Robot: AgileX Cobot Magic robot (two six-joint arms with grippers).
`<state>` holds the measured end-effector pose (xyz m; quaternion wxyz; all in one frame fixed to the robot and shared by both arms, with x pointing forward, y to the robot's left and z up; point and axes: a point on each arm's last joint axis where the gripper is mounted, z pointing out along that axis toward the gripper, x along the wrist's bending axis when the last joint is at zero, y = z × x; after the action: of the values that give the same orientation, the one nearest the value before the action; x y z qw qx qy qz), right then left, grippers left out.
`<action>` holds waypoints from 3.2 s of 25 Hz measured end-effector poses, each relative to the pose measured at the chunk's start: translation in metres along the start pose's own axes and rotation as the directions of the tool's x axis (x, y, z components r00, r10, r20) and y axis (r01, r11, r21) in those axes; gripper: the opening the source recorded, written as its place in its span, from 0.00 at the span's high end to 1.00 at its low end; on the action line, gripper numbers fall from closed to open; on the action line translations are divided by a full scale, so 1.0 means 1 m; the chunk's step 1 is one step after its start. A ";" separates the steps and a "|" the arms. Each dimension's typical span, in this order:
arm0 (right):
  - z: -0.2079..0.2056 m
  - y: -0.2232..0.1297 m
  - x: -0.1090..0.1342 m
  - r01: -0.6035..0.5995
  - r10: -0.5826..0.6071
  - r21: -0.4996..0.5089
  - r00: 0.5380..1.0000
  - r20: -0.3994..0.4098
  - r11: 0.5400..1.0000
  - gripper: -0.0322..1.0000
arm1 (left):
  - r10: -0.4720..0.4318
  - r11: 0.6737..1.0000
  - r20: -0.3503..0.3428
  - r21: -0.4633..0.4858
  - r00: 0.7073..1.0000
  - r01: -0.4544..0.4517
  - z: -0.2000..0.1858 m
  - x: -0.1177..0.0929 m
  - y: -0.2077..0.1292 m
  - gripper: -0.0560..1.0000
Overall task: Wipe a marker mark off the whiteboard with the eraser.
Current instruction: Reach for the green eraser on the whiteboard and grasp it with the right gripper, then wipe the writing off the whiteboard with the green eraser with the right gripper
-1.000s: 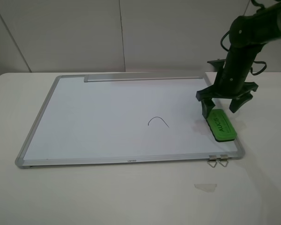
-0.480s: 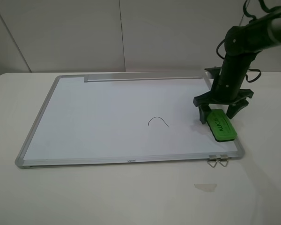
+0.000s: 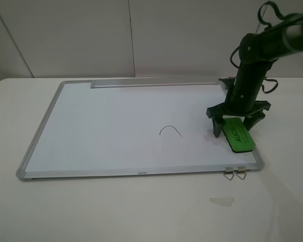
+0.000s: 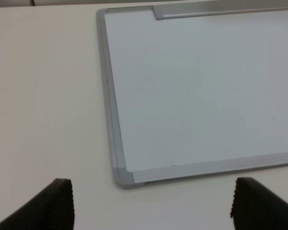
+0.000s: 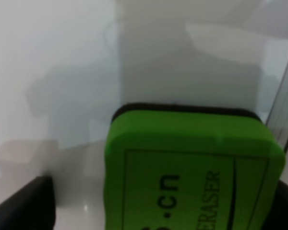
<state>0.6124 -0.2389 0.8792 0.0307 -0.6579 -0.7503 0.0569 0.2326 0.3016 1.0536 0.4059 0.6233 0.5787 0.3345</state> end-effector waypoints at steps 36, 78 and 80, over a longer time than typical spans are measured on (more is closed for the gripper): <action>-0.077 0.008 0.044 0.101 -0.100 -0.084 0.995 0.010 0.991 0.39 | 0.000 1.000 0.000 0.000 1.000 0.000 0.000 0.000 0.000 0.30; 0.003 0.021 0.174 0.494 -0.484 -0.174 0.870 0.099 0.852 0.39 | 0.000 1.000 0.000 0.000 1.000 0.000 0.000 0.000 0.000 0.30; 0.002 0.032 0.157 0.454 -0.444 -0.205 0.891 0.093 0.867 0.39 | 0.000 1.000 0.000 0.000 1.000 0.000 0.000 0.000 0.000 0.30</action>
<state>0.6224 -0.0791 0.8687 -0.0462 -0.4633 -0.8848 -0.0215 0.2326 0.3016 1.0536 0.4059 0.6233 0.5787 0.3345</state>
